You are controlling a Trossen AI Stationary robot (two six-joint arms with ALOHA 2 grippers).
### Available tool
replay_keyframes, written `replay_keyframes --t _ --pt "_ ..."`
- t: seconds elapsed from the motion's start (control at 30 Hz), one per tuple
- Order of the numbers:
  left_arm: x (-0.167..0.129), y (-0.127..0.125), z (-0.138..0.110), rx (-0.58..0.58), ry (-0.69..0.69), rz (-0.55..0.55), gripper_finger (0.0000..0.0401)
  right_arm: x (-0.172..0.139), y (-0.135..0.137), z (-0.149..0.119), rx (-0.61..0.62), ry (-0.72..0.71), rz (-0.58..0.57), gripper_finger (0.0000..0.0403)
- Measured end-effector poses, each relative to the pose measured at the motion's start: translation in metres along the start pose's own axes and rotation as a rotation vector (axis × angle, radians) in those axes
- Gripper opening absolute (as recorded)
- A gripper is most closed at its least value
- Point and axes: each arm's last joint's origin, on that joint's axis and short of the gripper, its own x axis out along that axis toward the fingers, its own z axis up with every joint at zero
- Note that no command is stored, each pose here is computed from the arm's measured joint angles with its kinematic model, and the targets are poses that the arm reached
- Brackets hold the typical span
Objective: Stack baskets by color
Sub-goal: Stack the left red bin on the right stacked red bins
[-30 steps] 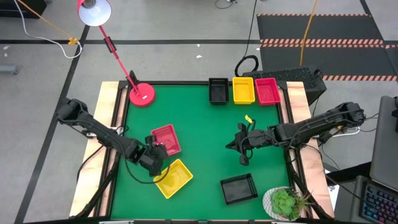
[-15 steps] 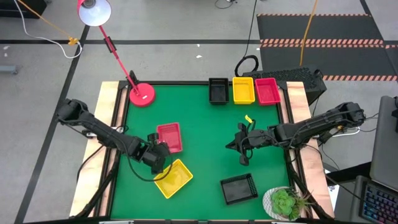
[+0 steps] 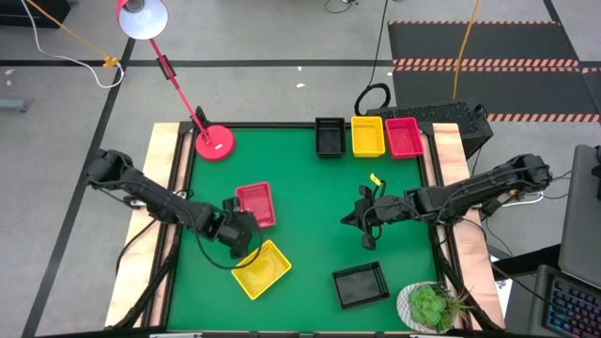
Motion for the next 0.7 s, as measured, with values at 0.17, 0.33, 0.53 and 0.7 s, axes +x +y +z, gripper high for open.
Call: replay_keyframes --t 0.17,0.33,0.53,0.7 --pt "0.002 0.000 -0.002 0.001 -0.020 0.028 0.0118 0.000 0.000 0.000 0.000 0.000 0.000 0.0000" --pt "0.001 -0.003 0.001 0.068 -0.057 0.017 0.0044 0.000 0.000 0.000 -0.001 -0.004 0.001 0.0000" --pt "0.002 0.001 0.004 0.113 -0.082 0.071 0.0018 0.000 -0.001 0.001 0.020 -0.013 -0.039 0.0000" --pt "-0.005 0.003 0.016 0.137 -0.125 0.097 0.0009 0.000 -0.003 0.005 0.076 -0.075 -0.119 0.0000"
